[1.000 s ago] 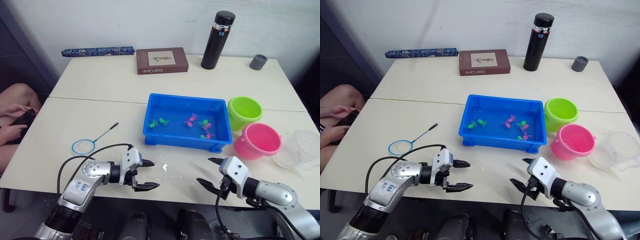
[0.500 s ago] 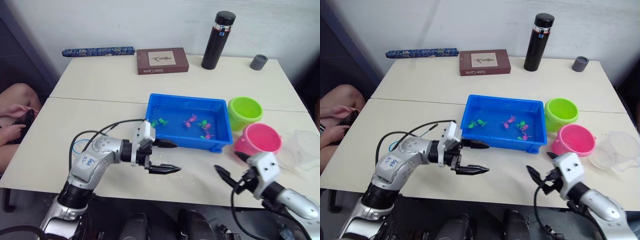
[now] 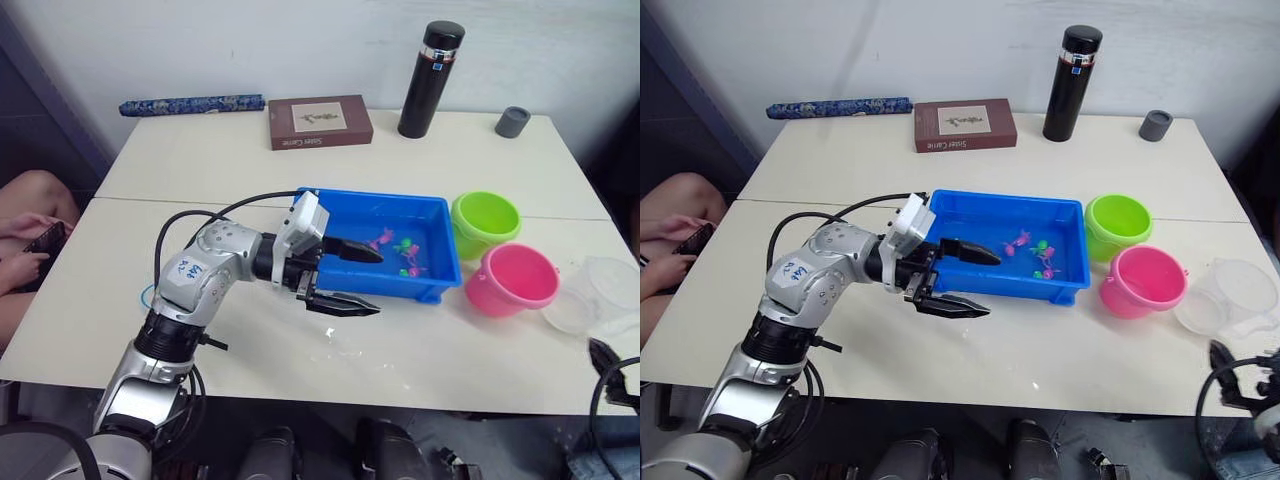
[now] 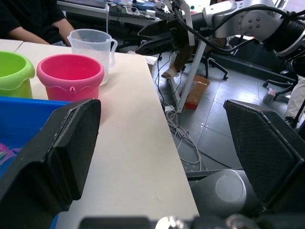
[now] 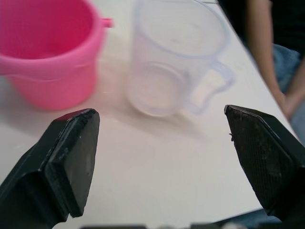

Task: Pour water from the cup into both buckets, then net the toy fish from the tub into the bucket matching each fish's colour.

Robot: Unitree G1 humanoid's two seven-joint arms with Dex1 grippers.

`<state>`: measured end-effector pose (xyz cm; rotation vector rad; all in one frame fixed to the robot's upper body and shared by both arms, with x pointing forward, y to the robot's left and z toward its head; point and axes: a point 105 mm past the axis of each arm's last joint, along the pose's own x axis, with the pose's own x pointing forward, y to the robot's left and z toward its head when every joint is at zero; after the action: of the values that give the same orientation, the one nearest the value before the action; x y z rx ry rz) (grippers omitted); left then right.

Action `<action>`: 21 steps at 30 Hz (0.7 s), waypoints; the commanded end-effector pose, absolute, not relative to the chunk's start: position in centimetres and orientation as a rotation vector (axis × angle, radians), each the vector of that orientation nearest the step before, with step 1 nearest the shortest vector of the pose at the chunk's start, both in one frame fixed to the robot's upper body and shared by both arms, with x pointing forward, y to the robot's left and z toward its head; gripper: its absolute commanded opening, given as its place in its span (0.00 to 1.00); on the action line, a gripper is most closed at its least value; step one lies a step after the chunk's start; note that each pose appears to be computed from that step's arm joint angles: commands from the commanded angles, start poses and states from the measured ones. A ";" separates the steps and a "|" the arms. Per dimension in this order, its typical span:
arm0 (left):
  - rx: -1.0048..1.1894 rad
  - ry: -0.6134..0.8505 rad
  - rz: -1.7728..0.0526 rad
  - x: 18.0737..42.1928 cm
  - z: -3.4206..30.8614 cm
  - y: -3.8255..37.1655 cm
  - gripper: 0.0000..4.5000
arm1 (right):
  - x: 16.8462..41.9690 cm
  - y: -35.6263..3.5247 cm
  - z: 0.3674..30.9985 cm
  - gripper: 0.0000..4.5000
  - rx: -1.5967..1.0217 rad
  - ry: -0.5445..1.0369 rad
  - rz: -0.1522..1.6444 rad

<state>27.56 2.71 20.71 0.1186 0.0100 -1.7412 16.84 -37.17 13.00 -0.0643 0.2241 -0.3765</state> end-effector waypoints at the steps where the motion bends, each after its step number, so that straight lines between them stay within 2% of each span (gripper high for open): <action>1: 0.132 -0.051 -1.764 26.7 22.4 2.8 0.99 | 16.7 -40.2 13.5 1.00 -0.071 0.206 -0.532; 6: 0.134 -0.040 -1.744 26.1 22.3 2.9 0.99 | 18.5 -42.5 12.7 1.00 -0.065 0.206 -0.635; 12: 0.153 -0.022 -1.707 25.7 22.1 3.2 0.99 | 20.1 -43.6 11.8 1.00 -0.049 0.184 -0.707; 21: 0.155 -0.017 -1.678 25.5 22.2 3.3 0.99 | 20.8 -44.3 11.2 1.00 -0.098 0.155 -0.763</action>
<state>26.25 3.24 21.27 0.1397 0.0360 -1.6617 20.93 -43.96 10.28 -0.0640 0.1927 -0.7402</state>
